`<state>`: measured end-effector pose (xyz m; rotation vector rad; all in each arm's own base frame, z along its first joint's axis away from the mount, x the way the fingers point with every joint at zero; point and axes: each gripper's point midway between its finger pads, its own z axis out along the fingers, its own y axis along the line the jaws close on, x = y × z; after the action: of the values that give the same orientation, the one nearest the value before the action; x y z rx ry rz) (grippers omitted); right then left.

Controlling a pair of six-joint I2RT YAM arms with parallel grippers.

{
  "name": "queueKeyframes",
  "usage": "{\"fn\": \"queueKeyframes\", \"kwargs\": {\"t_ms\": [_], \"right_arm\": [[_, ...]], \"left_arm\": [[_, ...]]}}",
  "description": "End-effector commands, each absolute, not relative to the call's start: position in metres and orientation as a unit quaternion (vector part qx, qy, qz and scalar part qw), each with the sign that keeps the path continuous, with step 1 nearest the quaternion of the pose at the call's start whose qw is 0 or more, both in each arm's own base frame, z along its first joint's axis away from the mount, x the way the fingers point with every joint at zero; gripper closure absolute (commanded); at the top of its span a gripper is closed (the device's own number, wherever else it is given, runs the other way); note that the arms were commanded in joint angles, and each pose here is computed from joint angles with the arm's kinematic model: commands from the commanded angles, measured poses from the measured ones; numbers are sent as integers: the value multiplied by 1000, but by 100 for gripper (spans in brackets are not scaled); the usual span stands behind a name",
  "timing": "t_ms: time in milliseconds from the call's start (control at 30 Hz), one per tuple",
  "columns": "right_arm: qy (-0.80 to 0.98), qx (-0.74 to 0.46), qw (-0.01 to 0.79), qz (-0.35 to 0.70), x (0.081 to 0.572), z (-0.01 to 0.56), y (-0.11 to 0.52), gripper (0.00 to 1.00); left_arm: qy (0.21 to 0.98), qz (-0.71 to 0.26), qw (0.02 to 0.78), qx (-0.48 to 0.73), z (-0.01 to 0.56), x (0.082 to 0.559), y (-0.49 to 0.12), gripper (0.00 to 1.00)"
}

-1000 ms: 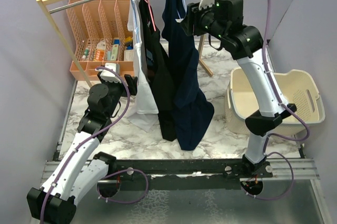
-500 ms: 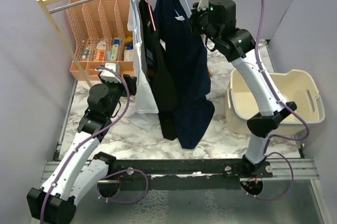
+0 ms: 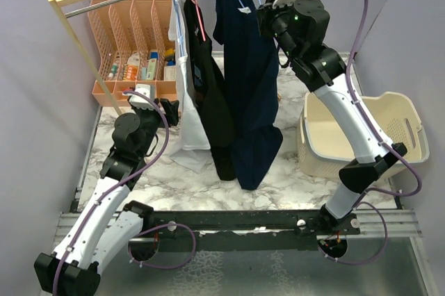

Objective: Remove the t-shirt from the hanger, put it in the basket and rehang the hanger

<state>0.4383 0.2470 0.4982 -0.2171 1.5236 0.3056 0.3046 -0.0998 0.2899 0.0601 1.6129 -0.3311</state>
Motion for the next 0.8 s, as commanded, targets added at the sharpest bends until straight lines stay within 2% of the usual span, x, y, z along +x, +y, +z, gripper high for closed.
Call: {"fn": "queueKeyframes", "kwargs": {"t_ms": [0,167,300,500,633,767], "right_arm": [[588,-49,792,156,417,578,223,99],[608,-45,776,162,399,571,212,99],[631,-63,752,178,362,554,198,99],[657,-146,700,241,270,521,181,99],[668,-225,644,298,207,488,181,99],[674,-275,587,354,154,456,181,99]], "left_arm": [[692,-160,703,36,309,299,-102,33],[671,-159,723,49,325,291,-101,26],[636,-199,742,67,353,270,-108,22],[527,-343,756,181,460,209,-155,20],[486,-460,681,297,512,182,-203,19],[441,-558,609,351,538,173,-231,16]]}}
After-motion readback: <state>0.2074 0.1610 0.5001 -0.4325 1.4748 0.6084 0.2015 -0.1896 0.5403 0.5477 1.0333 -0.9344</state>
